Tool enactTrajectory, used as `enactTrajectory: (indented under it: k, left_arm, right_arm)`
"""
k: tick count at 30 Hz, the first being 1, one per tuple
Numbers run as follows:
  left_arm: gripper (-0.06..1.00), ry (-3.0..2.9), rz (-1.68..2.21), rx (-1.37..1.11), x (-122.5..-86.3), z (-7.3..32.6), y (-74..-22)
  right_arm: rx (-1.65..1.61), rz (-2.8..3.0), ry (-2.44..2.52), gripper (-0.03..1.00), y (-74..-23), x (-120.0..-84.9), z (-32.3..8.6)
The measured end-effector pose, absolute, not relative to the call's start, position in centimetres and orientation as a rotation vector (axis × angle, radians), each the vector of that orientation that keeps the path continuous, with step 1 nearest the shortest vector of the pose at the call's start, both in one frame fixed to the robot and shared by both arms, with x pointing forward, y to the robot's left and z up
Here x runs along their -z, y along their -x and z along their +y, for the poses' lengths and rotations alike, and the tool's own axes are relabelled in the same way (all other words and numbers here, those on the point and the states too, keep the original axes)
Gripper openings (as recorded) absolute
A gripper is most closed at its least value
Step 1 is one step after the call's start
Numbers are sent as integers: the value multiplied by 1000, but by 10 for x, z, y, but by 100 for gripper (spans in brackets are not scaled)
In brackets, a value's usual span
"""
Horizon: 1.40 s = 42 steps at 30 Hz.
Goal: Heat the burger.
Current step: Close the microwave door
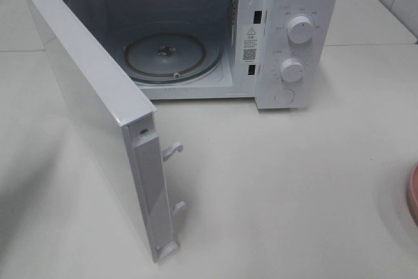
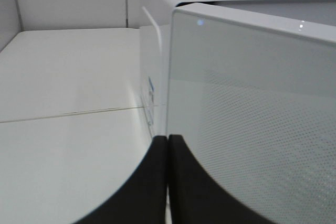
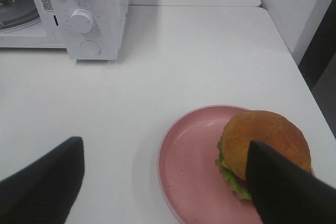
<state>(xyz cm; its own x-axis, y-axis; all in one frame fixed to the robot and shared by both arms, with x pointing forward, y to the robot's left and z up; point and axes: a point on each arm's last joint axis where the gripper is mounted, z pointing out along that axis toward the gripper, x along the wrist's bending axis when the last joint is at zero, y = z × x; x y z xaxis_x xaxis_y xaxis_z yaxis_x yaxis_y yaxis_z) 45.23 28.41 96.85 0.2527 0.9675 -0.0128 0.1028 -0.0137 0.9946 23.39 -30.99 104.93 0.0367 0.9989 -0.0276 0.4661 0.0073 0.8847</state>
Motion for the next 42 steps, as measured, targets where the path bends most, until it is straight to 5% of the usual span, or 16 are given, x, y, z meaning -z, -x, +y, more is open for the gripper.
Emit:
enactTrajectory:
  k: [22,42]
  left_arm:
    - [0,-1474,971,-800,-964,271,-511]
    - [0,-1494,950,-669,-952,226,-510]
  right_arm:
    - [-894,1530,-1561,76,-234,-1049,-310]
    - [-894,1530,-1561,76,-234,-1049,-310]
